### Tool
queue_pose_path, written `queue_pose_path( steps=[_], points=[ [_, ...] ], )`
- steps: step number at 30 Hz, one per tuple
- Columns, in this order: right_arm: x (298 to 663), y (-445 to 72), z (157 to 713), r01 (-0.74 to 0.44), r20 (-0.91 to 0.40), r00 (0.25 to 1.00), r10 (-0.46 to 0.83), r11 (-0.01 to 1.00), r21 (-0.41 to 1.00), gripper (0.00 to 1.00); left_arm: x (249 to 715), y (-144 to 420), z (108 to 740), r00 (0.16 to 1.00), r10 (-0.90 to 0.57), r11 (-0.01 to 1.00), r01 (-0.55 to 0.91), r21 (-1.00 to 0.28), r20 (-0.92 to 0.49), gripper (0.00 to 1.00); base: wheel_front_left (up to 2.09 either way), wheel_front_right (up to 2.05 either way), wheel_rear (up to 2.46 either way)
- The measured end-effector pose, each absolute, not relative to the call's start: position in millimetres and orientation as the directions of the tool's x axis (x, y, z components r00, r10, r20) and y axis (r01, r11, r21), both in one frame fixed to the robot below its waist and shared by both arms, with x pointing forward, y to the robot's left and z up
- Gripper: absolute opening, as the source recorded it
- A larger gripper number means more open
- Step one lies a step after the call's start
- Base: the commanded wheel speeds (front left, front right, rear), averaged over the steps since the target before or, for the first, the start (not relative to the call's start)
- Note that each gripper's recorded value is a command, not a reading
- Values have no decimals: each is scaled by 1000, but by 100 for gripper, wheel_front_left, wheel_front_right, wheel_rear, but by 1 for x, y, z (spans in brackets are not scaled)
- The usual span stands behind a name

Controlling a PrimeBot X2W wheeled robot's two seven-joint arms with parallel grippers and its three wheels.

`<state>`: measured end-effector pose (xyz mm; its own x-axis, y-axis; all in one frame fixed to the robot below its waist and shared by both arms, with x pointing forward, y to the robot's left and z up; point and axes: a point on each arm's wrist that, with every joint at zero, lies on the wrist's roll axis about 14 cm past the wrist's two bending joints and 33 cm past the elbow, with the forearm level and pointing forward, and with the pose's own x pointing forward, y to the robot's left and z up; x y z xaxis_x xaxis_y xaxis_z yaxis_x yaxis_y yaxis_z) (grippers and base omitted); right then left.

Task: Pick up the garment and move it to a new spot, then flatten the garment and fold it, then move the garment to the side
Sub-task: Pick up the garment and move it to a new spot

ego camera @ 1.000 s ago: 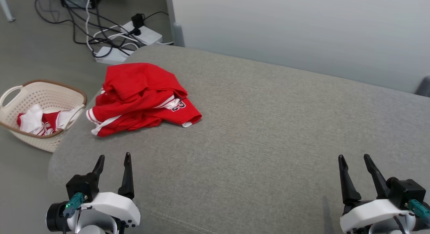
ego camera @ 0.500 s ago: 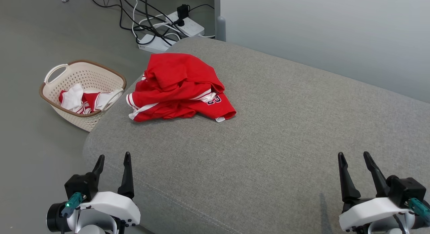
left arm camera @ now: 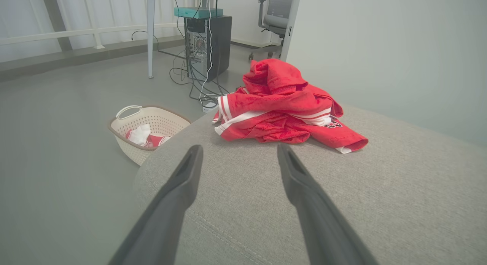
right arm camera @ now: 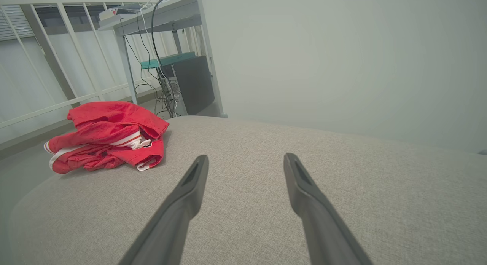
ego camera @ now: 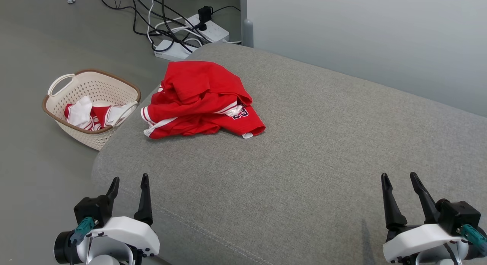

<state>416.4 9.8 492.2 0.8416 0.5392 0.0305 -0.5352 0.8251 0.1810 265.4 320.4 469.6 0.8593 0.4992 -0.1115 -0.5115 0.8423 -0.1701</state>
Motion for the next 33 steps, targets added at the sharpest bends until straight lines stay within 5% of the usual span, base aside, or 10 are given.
queue_pose_path(
  steps=[10, 21, 33],
  points=[
    [417, 2, 487, -517, 18, 852, 523, 836, 186, 100, 296, 314, 481, 892, 428, 874, -449, -187, -142, 100, 0, 0, 0],
    [440, -20, 478, -465, 12, 882, 472, 863, 197, 100, 410, 323, 574, 958, 263, 948, -279, -151, -116, 100, 0, 0, 0],
    [452, -64, 460, -367, -25, 925, 380, 908, 202, 100, 482, 353, 531, 855, 219, 928, -332, -171, -469, 100, 0, 0, 0]
  ],
)
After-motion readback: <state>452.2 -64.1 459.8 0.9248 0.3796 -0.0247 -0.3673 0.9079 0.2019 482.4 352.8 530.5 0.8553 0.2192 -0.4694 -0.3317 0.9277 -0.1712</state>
